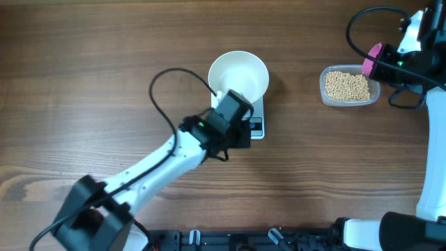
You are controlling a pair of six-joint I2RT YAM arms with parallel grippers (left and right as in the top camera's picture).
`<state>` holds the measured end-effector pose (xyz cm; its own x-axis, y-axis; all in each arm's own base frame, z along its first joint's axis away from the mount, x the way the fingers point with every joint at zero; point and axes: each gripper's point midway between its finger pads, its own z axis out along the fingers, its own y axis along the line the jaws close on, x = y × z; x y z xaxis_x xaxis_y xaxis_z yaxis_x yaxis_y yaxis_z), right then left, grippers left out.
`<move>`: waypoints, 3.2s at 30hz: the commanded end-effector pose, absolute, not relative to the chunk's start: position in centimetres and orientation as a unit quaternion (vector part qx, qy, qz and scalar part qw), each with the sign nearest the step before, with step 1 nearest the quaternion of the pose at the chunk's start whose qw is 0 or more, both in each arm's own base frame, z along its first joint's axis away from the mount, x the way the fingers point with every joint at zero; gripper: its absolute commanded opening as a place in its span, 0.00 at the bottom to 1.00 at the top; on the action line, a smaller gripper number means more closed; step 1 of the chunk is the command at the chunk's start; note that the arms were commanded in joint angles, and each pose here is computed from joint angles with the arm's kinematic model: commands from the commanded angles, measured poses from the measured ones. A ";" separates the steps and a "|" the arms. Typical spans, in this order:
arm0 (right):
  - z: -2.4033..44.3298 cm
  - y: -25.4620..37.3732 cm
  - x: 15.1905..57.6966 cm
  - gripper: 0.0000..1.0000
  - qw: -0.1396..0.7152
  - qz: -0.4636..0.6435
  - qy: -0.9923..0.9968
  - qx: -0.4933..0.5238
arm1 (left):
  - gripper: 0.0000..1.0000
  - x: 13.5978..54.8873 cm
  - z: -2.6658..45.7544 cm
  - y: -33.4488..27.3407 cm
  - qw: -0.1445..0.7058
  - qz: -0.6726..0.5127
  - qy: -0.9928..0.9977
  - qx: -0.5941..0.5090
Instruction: Scoop item into bowl and weigh 150g on scale
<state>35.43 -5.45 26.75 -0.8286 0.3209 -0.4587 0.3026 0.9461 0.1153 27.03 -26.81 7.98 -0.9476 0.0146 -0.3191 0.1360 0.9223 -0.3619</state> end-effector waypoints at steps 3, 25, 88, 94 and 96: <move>27.1 -5.3 36.0 0.04 0.251 0.024 0.956 0.152 | 0.04 27.2 4.2 -26.3 0.153 -0.153 0.976 0.033; 27.3 -5.3 36.4 0.04 0.261 0.024 0.953 0.152 | 0.04 32.6 3.1 -26.7 0.262 -0.123 0.957 0.011; 27.4 -4.8 36.5 0.04 0.262 0.040 0.953 0.147 | 0.04 30.9 -0.4 -26.8 0.204 -0.119 0.972 0.010; 27.4 -4.8 36.5 0.04 0.262 0.041 0.953 0.147 | 0.04 30.5 -1.4 -26.9 0.189 -0.119 0.975 0.013; 27.4 -4.8 36.5 0.04 0.262 0.041 0.953 0.147 | 0.04 30.3 -1.6 -26.8 0.184 -0.119 0.976 0.013</move>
<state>36.11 -4.97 27.11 -0.8187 0.3188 -0.4776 0.2827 0.9477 0.1480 31.92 -27.45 1.60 -0.8936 -0.0422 -0.4469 0.0836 0.9625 -0.2580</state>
